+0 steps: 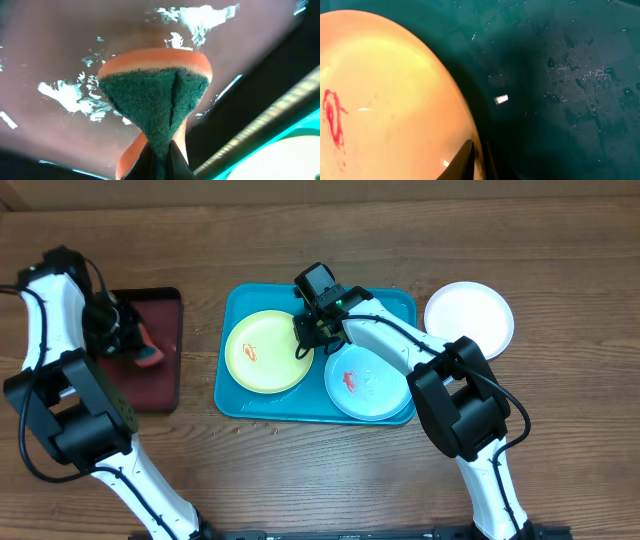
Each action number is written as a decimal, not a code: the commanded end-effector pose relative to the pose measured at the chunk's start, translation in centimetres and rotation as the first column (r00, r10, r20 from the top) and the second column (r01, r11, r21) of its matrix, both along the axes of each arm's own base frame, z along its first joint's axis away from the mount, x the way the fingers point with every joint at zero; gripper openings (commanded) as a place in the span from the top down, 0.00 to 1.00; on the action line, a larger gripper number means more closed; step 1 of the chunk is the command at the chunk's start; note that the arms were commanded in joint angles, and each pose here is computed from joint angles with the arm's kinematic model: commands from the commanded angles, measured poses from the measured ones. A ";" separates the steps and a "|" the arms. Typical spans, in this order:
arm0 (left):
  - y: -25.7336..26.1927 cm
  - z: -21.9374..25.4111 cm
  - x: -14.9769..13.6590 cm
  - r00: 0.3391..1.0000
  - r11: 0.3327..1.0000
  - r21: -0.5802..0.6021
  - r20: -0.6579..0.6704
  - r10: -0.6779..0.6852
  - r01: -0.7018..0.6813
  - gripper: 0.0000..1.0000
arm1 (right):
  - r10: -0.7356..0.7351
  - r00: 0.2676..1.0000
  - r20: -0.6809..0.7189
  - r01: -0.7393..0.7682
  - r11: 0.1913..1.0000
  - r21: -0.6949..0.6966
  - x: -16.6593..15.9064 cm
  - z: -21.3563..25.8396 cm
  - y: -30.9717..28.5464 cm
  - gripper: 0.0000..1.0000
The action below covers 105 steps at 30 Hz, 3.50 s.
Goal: Clean dirty plates on tray and stack at the side
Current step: 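Lift the wet sponge and carry it onto the yellow plate, then scrub the yellow plate with the sponge while the right gripper holds it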
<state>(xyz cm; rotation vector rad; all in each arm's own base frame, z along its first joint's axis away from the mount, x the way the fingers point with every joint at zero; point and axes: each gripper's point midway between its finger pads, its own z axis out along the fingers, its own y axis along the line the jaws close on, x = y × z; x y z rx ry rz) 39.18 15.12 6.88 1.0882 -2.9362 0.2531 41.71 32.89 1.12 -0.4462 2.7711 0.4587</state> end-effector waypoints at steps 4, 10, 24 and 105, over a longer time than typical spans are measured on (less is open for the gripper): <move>-1.0 6.4 1.4 0.990 0.998 0.063 0.140 -0.009 0.000 0.96 | 0.000 1.000 -0.003 0.000 1.000 0.003 0.0 -1.0 0.4 0.89; -5.2 6.4 1.5 0.989 0.997 0.007 0.126 -0.082 0.082 0.96 | 0.000 1.000 -0.003 0.000 1.000 0.002 0.0 -1.1 0.3 0.89; -16.6 4.9 2.7 0.943 0.949 -0.020 0.125 -0.309 0.314 0.96 | -0.163 0.985 -0.049 0.162 0.987 -0.024 0.0 -1.5 -0.9 0.96; -21.0 -3.8 6.8 0.848 0.857 0.279 0.195 -0.493 0.434 0.96 | -0.215 0.974 -0.078 0.214 0.977 -0.024 -0.2 -1.6 -1.1 0.96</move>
